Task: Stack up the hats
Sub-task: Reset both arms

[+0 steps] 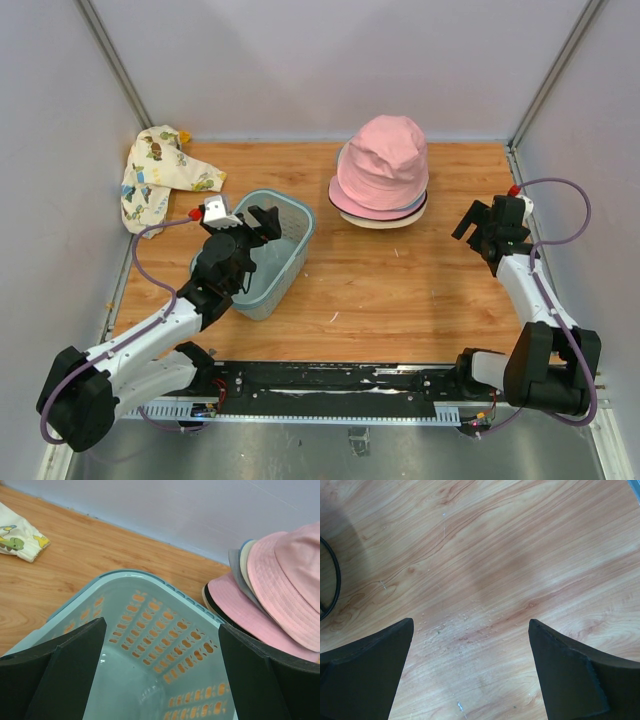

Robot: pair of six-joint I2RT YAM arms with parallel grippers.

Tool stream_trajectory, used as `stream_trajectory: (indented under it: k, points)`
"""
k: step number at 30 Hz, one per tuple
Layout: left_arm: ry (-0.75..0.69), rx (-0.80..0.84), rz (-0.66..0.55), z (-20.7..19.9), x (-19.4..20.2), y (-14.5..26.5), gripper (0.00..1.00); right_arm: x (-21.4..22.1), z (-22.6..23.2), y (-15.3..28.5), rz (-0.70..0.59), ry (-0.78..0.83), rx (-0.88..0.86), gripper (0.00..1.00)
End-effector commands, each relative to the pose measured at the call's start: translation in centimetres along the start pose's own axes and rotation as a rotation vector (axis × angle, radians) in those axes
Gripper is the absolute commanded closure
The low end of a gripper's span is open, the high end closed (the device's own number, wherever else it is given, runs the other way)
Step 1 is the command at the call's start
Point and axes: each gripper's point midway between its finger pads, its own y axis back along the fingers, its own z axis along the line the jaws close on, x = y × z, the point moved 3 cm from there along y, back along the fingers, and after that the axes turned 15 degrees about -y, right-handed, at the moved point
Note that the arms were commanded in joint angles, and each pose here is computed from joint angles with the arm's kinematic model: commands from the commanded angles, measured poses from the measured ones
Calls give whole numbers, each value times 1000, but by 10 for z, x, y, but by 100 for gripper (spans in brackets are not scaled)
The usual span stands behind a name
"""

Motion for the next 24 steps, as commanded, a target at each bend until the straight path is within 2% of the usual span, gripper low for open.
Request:
stream_trajectory:
  k: [1,24]
  points:
    - [10,-6,-29,-2,-3,1,0,-5,7,3,-8,-15,-17,2]
    - [12,-4,-18,-1,4,3,0,-2,6,4,-4,-16,-22,2]
